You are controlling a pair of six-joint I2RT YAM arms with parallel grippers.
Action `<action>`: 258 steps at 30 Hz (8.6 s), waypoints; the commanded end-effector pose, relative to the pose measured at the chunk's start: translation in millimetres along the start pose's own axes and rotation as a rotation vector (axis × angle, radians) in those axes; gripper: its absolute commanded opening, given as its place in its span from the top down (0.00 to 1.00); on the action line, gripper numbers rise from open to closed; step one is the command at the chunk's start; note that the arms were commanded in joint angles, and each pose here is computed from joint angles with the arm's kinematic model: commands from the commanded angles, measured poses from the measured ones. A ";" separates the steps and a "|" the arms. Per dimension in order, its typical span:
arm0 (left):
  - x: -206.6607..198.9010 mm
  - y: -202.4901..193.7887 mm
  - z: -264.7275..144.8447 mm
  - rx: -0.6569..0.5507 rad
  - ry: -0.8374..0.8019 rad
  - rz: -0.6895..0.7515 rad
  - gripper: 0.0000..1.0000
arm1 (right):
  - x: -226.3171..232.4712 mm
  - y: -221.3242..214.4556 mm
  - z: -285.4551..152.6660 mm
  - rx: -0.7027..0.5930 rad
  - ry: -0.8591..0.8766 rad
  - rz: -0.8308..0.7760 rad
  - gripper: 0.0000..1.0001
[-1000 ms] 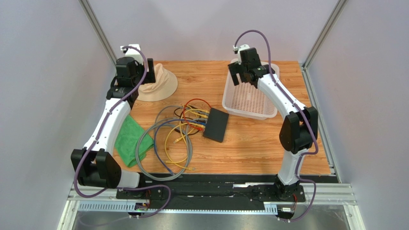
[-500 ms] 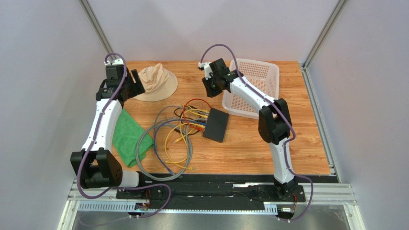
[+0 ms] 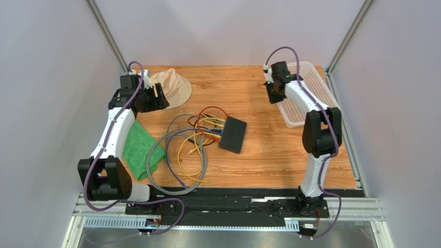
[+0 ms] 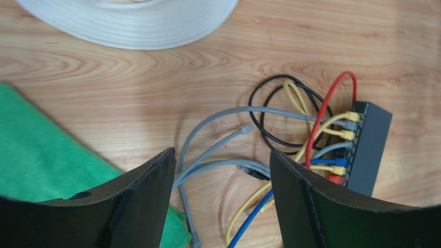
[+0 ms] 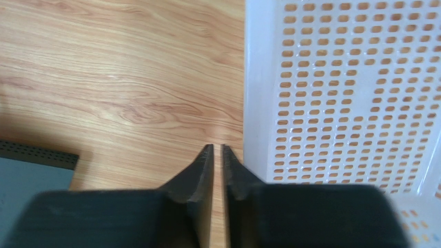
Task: Pull the plug from the switch port
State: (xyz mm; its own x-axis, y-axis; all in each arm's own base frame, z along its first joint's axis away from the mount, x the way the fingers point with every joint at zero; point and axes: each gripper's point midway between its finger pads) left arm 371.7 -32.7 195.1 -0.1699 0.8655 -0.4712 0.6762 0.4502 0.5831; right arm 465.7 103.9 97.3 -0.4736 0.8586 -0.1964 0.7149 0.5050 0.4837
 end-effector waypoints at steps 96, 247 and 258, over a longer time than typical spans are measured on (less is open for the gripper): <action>-208.3 -26.8 96.6 0.420 -0.716 0.142 0.33 | 171.7 -21.6 -29.0 0.040 0.723 -0.355 1.00; -201.2 -206.3 166.8 0.936 -0.998 0.174 0.65 | 159.4 -63.3 31.3 0.031 0.442 -0.135 1.00; -198.4 -205.5 173.4 0.948 -0.995 0.131 0.96 | 160.9 -63.8 31.7 0.033 0.439 -0.146 1.00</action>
State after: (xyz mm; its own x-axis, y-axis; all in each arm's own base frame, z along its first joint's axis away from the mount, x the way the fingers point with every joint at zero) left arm 390.5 -328.8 42.6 0.2269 0.2544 -0.9401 0.9496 -0.2721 0.1556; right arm 383.7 231.8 50.8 -0.7434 0.6521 0.1487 0.5997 0.5516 0.5797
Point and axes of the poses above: each gripper's point midway between its finger pads, its own z axis out along the fingers, its own x axis along the line the jaws close on, y = z × x, and after that the axes turned 15 degrees about -z, right-handed
